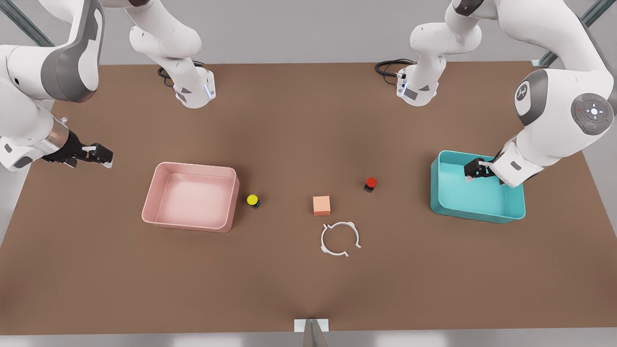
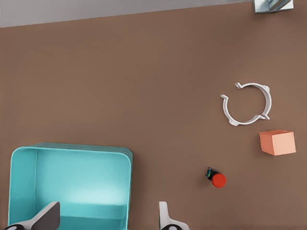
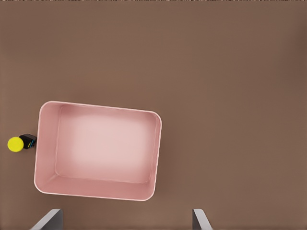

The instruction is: Place the red button in the blue storage box with the left arm, and place the yellow button in the pink storage box with the right arm

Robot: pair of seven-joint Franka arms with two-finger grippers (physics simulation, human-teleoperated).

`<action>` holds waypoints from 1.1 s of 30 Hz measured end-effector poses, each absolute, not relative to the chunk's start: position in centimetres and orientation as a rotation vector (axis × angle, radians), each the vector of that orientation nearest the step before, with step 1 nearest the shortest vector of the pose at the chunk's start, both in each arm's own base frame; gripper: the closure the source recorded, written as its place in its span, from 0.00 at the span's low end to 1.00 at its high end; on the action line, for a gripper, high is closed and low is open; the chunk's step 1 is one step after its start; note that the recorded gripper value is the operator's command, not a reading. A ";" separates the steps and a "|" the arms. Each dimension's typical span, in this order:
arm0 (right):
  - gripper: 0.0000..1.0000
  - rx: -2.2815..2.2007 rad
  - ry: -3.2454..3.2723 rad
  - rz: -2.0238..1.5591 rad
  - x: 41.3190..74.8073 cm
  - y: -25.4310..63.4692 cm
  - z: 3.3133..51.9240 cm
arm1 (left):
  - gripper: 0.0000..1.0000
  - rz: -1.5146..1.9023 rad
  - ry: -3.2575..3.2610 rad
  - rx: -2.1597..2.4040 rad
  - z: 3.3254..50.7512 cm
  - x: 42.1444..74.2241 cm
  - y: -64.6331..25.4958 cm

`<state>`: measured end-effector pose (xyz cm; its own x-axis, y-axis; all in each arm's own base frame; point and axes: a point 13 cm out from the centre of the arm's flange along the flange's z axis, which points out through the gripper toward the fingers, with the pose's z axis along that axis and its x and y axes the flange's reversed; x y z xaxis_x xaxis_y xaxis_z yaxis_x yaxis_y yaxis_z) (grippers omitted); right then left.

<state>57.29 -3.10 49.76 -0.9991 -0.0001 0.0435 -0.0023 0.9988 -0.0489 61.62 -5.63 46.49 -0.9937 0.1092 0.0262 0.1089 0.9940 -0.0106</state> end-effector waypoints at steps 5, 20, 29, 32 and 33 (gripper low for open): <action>0.00 0.003 -3.107 0.077 57.4 -3.0 50.1 | 0.00 0.028 -3.098 -0.122 45.9 61.3 -6.1; 0.00 0.784 -2.905 -0.169 60.1 14.6 32.8 | 0.00 -0.013 -2.941 0.878 22.6 54.0 -24.7; 0.00 1.677 -2.528 -0.264 58.6 30.5 23.8 | 0.00 -0.035 -2.823 1.350 15.3 53.4 -25.5; 0.00 1.855 -2.378 -0.269 56.7 33.0 20.0 | 0.00 -0.045 -2.757 1.468 13.5 52.6 -25.3; 0.00 1.899 -2.346 -0.269 56.4 33.1 19.3 | 0.00 -0.050 -2.739 1.495 13.0 52.0 -25.6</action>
<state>56.43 33.09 19.28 -0.2108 -0.9772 -0.0245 -0.9575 0.2014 0.2067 52.05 -25.56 13.02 -0.5409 -0.8411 0.0027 -0.8404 0.5406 0.0378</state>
